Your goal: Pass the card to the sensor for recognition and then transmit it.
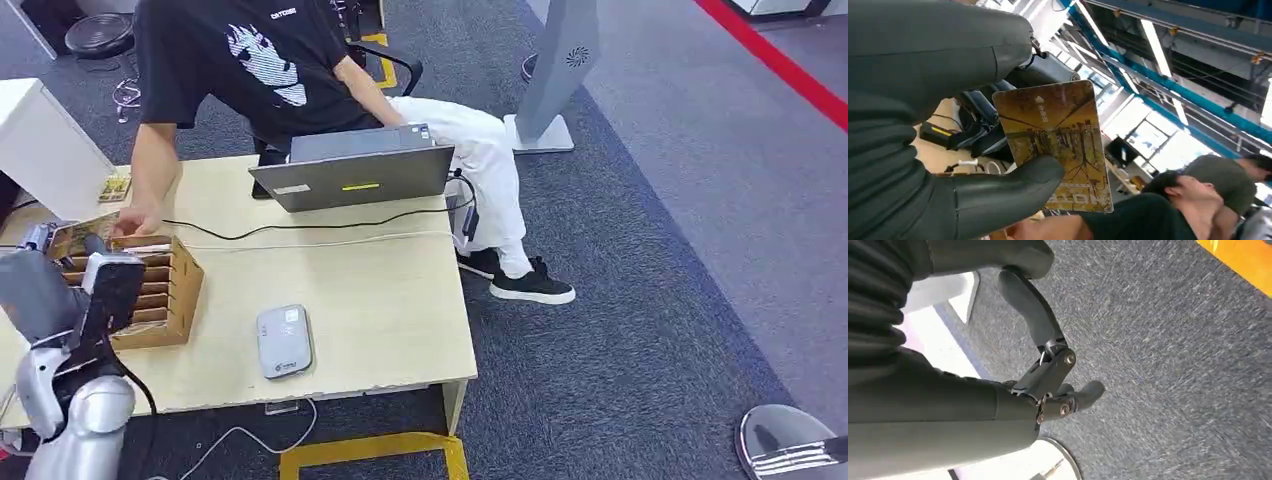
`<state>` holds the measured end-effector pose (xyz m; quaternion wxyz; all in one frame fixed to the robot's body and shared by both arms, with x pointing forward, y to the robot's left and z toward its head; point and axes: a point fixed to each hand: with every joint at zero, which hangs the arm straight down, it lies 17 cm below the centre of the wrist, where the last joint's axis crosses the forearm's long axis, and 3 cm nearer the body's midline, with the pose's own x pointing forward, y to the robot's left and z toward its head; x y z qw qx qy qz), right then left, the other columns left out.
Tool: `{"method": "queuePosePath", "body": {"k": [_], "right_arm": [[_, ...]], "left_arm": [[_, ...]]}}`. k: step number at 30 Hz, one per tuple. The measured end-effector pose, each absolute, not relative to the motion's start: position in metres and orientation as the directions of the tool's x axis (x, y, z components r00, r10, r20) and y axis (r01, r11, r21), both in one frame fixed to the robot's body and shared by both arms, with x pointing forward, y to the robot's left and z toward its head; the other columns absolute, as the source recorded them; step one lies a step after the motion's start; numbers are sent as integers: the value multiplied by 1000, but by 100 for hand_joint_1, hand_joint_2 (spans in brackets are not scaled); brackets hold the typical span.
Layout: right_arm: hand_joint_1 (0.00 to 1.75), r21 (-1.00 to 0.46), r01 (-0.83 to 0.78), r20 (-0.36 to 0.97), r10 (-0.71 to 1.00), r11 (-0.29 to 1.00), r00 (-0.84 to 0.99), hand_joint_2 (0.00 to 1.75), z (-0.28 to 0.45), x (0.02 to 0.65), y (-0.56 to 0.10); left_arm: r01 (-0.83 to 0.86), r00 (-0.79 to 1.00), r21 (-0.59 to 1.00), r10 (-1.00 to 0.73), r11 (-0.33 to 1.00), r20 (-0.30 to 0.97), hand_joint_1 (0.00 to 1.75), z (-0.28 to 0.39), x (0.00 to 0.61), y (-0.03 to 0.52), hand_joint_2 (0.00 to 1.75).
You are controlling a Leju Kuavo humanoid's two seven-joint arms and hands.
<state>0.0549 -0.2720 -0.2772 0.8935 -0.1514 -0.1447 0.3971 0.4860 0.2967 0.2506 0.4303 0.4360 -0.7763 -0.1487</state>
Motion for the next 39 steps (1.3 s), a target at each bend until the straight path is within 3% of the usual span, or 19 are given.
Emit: {"method": "queuePosePath", "body": {"k": [11,19,39], "right_arm": [[0,-383,-657,138,743,650,655,175,-277,54,-269],[0,-376,-653,148,738,658,658,175,-277,54,-266],[0,-352,-669,184,749,655,636,175,-277,59,-257]], "left_arm": [[-405,-318,626,-745,666,587,175,205,440,235,175],[-260,-251,602,-655,755,713,175,151,446,223,175],[-89,-122,597,-603,798,788,175,65,477,200,175]]}}
